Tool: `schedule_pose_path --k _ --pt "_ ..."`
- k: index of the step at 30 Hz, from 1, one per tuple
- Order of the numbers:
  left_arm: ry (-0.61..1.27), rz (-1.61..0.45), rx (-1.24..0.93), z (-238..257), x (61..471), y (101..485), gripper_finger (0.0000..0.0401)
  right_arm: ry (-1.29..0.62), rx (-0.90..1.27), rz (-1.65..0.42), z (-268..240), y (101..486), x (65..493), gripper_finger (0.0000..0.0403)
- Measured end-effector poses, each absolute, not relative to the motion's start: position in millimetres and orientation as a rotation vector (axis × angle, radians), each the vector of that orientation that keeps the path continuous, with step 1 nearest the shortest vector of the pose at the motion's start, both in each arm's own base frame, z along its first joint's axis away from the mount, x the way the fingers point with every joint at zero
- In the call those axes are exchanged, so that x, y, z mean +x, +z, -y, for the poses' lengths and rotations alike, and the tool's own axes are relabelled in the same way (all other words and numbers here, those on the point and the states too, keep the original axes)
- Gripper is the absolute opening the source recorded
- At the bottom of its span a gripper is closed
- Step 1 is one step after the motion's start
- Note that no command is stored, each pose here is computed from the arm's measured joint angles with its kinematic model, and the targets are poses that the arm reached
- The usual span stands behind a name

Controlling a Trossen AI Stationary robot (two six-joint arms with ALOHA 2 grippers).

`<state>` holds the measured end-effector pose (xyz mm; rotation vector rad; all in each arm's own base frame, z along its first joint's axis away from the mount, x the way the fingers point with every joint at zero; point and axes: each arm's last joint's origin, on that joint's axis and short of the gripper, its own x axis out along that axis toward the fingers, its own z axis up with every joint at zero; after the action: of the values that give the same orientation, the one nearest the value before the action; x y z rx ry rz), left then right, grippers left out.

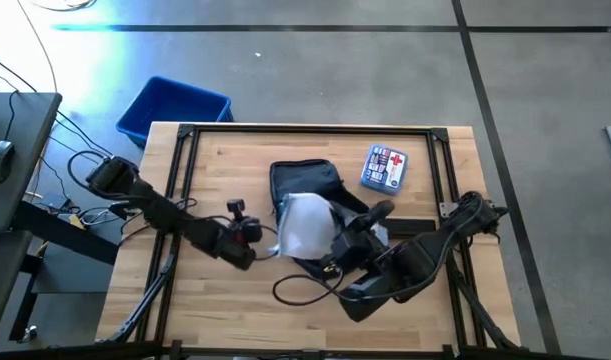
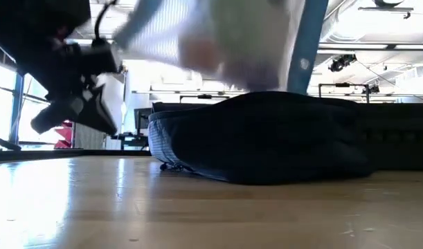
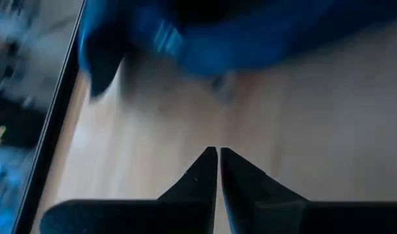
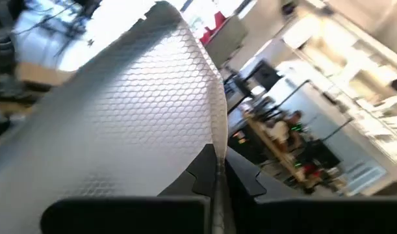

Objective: Unpack backpack
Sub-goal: Remove the transparent zip bag from the blue backpack

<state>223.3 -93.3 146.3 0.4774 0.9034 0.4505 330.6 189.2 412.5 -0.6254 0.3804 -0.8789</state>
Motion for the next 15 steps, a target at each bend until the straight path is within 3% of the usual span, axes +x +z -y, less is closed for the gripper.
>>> schedule_pose_path --k 7,10,15 --pt "0.346 -0.65 0.434 133.6 240.0 176.3 0.0 -0.89 -0.635 -0.316 -197.0 447.6 310.0 0.0" --pt "0.177 -0.514 0.382 146.4 255.3 191.6 0.0 -0.872 -0.617 -0.299 -199.1 457.1 300.2 0.0" --pt "0.084 -0.472 0.361 123.9 285.3 187.5 0.0 -0.849 -0.591 -0.286 -203.0 462.6 296.5 0.0"
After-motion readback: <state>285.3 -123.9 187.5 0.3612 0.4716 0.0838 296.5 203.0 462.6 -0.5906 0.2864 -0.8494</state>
